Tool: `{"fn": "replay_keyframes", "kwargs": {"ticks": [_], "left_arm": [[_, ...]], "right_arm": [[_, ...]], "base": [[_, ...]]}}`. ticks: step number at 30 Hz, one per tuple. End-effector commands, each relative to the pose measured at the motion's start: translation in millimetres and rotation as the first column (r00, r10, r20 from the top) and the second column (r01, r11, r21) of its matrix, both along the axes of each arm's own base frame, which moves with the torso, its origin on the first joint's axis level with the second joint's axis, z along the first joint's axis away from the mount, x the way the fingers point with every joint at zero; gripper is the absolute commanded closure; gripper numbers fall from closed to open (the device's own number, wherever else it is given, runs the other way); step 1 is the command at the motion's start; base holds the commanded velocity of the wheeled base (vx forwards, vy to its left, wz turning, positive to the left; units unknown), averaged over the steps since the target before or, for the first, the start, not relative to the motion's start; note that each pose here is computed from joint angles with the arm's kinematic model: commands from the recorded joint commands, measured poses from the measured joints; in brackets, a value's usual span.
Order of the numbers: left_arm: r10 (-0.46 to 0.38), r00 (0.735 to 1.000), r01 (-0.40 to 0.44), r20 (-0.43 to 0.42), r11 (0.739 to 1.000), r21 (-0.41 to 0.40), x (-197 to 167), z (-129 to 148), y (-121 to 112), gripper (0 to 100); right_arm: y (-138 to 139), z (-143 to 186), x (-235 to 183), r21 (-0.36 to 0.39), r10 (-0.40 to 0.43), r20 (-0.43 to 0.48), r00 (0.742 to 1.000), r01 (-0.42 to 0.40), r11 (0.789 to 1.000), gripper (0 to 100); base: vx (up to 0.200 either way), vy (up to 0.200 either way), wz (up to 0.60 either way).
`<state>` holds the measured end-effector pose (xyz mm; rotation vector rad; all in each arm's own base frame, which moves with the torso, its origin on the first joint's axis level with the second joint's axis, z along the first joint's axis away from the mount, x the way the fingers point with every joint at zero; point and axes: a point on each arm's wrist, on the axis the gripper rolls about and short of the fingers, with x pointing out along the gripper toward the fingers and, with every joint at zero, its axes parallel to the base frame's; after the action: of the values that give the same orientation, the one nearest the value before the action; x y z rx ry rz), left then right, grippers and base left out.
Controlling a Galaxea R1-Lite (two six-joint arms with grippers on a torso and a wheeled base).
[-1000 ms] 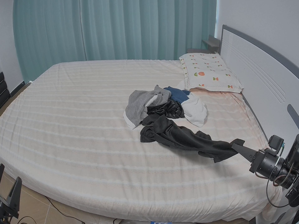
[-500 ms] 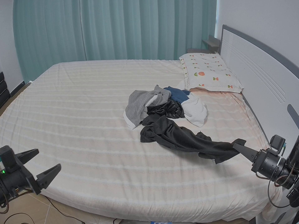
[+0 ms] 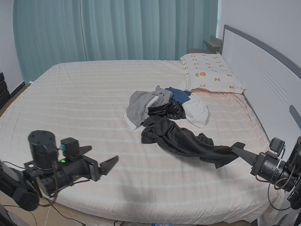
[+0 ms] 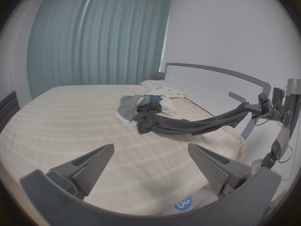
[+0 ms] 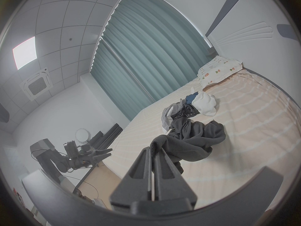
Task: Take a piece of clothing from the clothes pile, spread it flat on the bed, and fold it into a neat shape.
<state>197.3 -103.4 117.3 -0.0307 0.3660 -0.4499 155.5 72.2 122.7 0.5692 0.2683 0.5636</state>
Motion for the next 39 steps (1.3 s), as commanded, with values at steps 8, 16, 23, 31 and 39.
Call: {"fn": "replay_keyframes", "kwargs": {"ticks": [8, 16, 23, 31, 39], "left_arm": [[-0.123, 0.987, 0.128, -0.099, 0.991, 0.039, 17.8, -72.0, -108.5, 0], [-0.072, 0.996, 0.074, -0.051, 0.997, 0.029, 38.3, -101.0, -126.7, 0], [-0.065, 0.997, 0.066, -0.033, 0.998, 0.008, 49.3, -104.5, -136.8, 0], [-0.020, 1.000, 0.020, -0.001, 1.000, -0.007, 63.1, -106.0, -144.0, 0], [0.026, 0.999, -0.024, 0.048, 0.999, -0.035, 79.0, -116.7, -149.2, 0]], "right_arm": [[15.2, -6.5, -5.9, -0.014, 0.059, -0.030, 0.998, -0.059, 0.998, 100], [20.9, -0.2, 1.5, -0.001, 0.055, 0.003, 0.998, -0.055, 0.998, 100], [36.1, 19.2, 2.4, 0.039, 0.091, 0.093, 0.991, -0.095, 0.995, 100], [52.4, 32.0, 0.2, 0.059, 0.143, 0.151, 0.978, -0.153, 0.986, 100], [53.8, 45.6, -15.0, 0.070, 0.190, 0.227, 0.955, -0.211, 0.975, 100]], "base": [[0.000, 0.000, 0.00], [0.000, 0.000, 0.00], [0.000, 0.000, 0.00], [0.000, 0.000, 0.00], [0.000, 0.000, 0.00]]}}
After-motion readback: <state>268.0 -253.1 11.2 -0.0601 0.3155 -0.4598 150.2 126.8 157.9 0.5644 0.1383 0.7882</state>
